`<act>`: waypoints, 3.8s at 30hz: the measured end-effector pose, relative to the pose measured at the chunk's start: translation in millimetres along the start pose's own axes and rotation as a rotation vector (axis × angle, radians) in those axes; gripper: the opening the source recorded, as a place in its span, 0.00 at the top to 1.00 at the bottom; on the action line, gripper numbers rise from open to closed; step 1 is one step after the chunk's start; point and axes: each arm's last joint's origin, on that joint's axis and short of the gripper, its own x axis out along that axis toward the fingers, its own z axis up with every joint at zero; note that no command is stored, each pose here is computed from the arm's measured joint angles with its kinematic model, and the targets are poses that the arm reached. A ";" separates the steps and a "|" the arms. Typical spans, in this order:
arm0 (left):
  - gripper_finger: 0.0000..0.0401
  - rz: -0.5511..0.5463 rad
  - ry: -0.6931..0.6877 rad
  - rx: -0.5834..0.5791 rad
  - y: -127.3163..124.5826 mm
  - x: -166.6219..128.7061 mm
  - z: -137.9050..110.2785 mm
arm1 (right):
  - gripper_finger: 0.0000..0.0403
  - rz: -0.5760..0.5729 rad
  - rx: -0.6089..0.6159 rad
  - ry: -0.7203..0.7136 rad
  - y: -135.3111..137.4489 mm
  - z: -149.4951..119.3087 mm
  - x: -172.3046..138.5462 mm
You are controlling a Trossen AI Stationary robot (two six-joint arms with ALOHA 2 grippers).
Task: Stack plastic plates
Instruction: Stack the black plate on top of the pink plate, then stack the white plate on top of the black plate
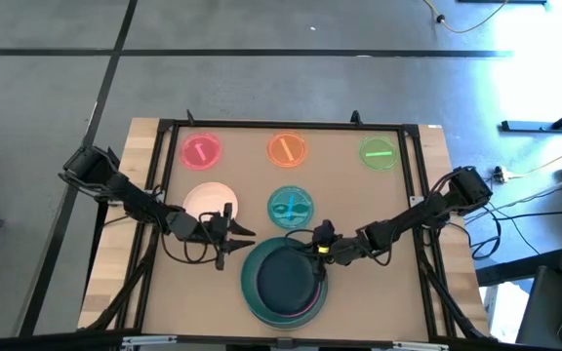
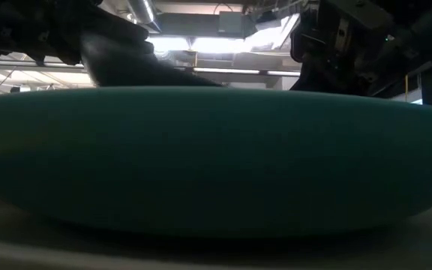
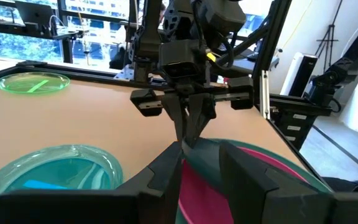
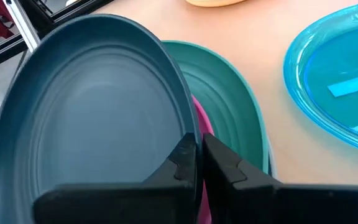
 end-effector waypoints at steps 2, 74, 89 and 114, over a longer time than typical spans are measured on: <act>0.75 0.001 0.000 0.000 0.1 0.0 0.0 | 0.92 -0.013 -0.001 -0.007 -0.5 0.0 0.0; 0.75 0.491 1.001 -0.042 -7.6 -24.7 4.3 | 0.72 -0.109 -0.554 -0.083 59.1 -47.1 -112.4; 0.75 0.476 0.964 -0.082 3.5 -30.4 -22.8 | 0.72 -0.127 -0.555 -0.099 58.7 -46.6 -112.5; 0.97 0.405 0.960 -0.015 8.5 -33.8 -35.5 | 0.72 -0.154 -0.571 -0.104 56.9 -47.0 -112.6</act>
